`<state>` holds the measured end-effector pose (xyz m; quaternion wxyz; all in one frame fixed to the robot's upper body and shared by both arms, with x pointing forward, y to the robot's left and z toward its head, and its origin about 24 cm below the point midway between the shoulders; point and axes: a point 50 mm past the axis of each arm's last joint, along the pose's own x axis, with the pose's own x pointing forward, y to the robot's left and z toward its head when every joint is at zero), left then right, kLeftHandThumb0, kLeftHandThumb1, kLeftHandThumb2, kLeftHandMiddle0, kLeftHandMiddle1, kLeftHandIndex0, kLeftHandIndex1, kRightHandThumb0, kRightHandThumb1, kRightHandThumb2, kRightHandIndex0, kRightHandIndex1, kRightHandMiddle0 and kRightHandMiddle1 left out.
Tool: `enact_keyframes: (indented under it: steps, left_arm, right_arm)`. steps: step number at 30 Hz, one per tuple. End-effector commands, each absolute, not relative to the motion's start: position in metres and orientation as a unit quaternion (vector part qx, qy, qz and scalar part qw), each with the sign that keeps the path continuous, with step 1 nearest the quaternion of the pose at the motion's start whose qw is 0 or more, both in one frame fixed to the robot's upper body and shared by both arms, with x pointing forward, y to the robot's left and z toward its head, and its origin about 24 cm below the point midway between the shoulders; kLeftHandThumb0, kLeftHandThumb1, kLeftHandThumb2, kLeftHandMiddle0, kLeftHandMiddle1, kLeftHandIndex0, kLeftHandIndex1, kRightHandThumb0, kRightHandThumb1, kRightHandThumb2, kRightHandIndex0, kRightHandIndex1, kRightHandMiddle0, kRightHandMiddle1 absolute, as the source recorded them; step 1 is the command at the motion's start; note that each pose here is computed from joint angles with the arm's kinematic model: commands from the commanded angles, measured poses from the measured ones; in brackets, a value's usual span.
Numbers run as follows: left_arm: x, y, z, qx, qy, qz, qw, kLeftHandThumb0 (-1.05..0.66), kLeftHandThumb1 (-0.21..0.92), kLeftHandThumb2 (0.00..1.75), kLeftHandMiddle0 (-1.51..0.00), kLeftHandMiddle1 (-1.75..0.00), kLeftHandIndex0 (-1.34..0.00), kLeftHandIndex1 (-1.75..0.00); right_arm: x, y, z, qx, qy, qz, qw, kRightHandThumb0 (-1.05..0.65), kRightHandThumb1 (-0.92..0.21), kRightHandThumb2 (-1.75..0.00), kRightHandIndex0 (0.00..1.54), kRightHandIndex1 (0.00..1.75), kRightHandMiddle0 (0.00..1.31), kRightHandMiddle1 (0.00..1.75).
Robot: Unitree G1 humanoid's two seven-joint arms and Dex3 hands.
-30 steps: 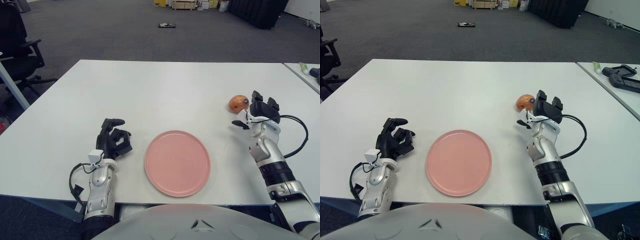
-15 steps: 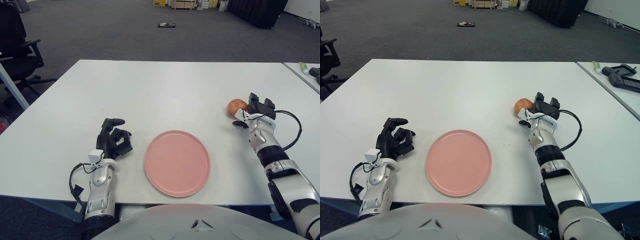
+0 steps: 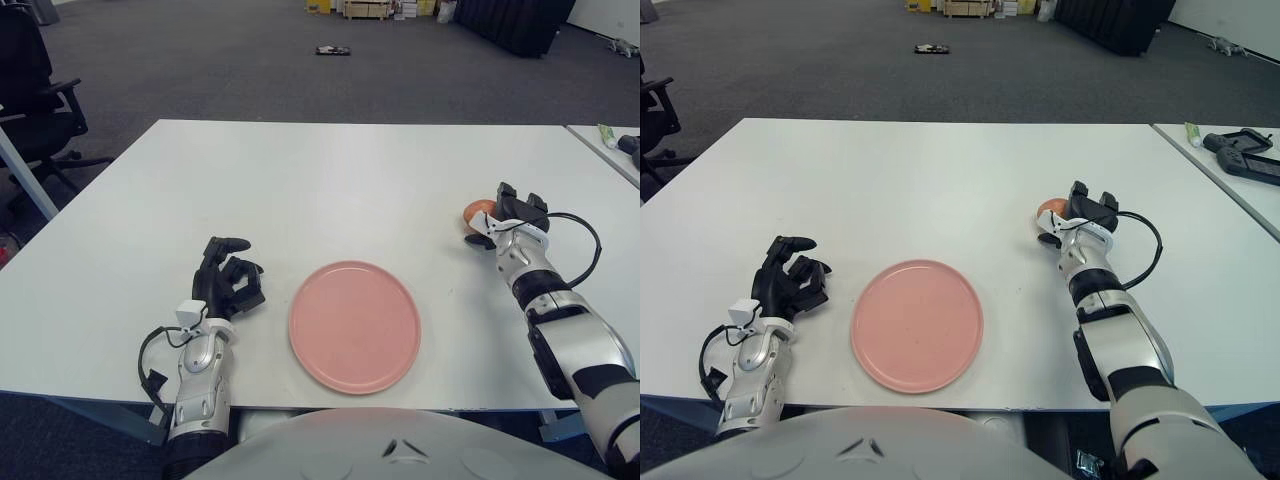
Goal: Put the apple into the plate.
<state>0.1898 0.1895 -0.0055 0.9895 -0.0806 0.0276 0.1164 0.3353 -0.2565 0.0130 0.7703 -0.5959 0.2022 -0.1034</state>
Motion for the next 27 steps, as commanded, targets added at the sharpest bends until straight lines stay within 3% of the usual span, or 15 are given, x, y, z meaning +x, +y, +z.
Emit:
enact_keyframes:
  steps: [1,13,20,25,27]
  left_arm:
    - [0.188,0.190,-0.009,-0.080,0.038,0.121,0.989,-0.01,0.26,1.41,-0.65,-1.75,-0.43,-1.75]
    - [0.187,0.191,-0.009,-0.076,0.039,0.126,0.988,-0.01,0.21,1.46,-0.68,-1.75,-0.46,-1.75]
    - [0.186,0.192,-0.009,-0.072,0.041,0.127,0.988,-0.01,0.20,1.47,-0.69,-1.75,-0.47,-1.75]
    - [0.186,0.192,-0.009,-0.070,0.041,0.127,0.989,-0.01,0.24,1.43,-0.66,-1.75,-0.44,-1.75]
    - [0.186,0.192,-0.009,-0.069,0.041,0.126,0.989,-0.01,0.25,1.42,-0.65,-1.75,-0.44,-1.75]
  right_arm:
    - [0.341,-0.251,0.017,-0.583,0.184,-0.114,0.783,-0.68,-0.45,-0.84,0.01,0.01,0.00,0.00]
    - [0.343,-0.246,0.016,-0.546,0.161,-0.128,0.812,-0.60,-0.46,-0.91,0.12,0.08,0.00,0.00]
    - [0.343,-0.242,0.016,-0.474,0.147,-0.140,0.857,-0.55,-0.49,-0.91,0.01,0.63,0.00,0.19]
    - [0.341,-0.241,0.012,-0.409,0.156,-0.144,0.887,-0.50,-0.47,-0.95,0.01,0.99,0.00,0.55]
    - [0.340,-0.241,0.011,-0.385,0.160,-0.145,0.897,-0.47,-0.46,-0.98,0.16,1.20,0.00,0.77]
